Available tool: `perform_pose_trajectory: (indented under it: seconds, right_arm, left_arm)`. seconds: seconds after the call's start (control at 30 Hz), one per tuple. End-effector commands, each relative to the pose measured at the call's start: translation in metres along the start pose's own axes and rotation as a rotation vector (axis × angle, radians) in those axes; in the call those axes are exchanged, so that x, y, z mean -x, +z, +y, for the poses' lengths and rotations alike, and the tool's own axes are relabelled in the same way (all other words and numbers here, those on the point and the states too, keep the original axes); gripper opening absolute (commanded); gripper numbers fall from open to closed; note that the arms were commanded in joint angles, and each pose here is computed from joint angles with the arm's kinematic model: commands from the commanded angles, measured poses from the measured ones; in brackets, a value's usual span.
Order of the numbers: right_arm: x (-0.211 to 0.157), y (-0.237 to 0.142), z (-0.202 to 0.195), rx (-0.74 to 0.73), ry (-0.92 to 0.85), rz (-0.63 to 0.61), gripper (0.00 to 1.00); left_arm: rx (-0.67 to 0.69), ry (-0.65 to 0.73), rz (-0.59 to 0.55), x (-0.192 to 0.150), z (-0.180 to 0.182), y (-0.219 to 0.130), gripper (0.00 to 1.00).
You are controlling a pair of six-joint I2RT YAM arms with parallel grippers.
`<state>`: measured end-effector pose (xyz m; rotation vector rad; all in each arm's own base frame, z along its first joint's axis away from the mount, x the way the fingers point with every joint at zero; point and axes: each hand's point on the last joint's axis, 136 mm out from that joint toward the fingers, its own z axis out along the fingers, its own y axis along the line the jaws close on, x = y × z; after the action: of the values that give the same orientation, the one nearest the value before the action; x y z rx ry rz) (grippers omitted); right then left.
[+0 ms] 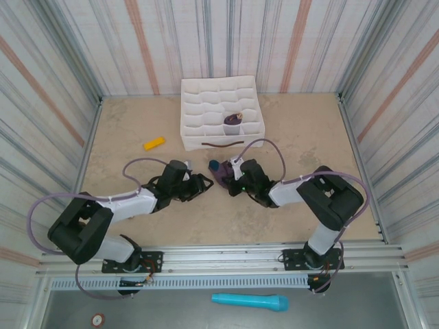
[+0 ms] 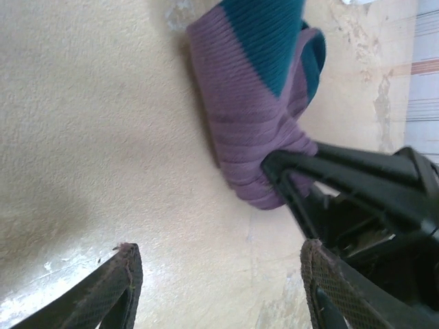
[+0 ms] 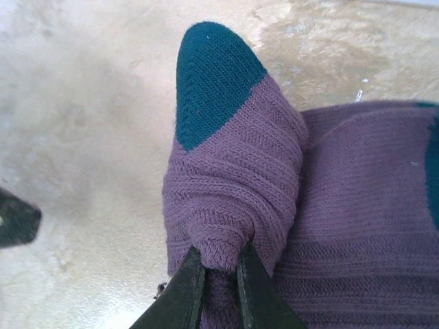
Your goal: Roll the socks
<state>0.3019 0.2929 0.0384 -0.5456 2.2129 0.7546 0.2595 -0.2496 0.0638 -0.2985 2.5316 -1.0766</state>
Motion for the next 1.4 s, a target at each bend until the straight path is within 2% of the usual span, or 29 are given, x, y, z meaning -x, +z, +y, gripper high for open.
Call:
perform_pose_trajectory:
  seconds: [0.0, 0.2, 0.33, 0.53, 0.83, 1.13, 1.23, 1.37]
  right_arm:
    - [-0.100, -0.005, -0.021, 0.048, 0.282, 0.366, 0.00]
    - [-0.107, 0.000, -0.039, 0.098, 0.519, 0.428, 0.00]
    - [-0.116, -0.001, -0.051, 0.057, 0.611, 0.490, 0.00]
    - [-0.128, -0.001, -0.061, 0.010, 0.744, 0.582, 0.00]
    - [-0.128, -0.003, -0.068, -0.035, 0.801, 0.602, 0.00]
    - [-0.127, -0.004, -0.066, -0.027, 0.803, 0.598, 0.00]
    - [-0.123, -0.004, -0.065, -0.021, 0.800, 0.589, 0.00]
    - [-0.116, -0.006, -0.064, -0.010, 0.784, 0.560, 0.00]
  left_arm:
    - [0.018, 0.005, 0.020, -0.003, 0.009, 0.008, 0.63]
    - [0.014, 0.013, 0.027, 0.001, 0.006, 0.018, 0.62]
    - [0.021, 0.041, 0.019, 0.009, 0.001, 0.024, 0.62]
    - [0.026, 0.072, -0.058, 0.030, -0.008, 0.031, 0.62]
    - [0.020, 0.062, -0.147, 0.055, -0.015, 0.053, 0.62]
    - [-0.017, 0.017, -0.188, 0.060, -0.015, 0.077, 0.58]
    - [-0.016, -0.005, -0.183, 0.059, -0.012, 0.083, 0.55]
    - [-0.003, -0.021, -0.172, 0.057, -0.007, 0.086, 0.42]
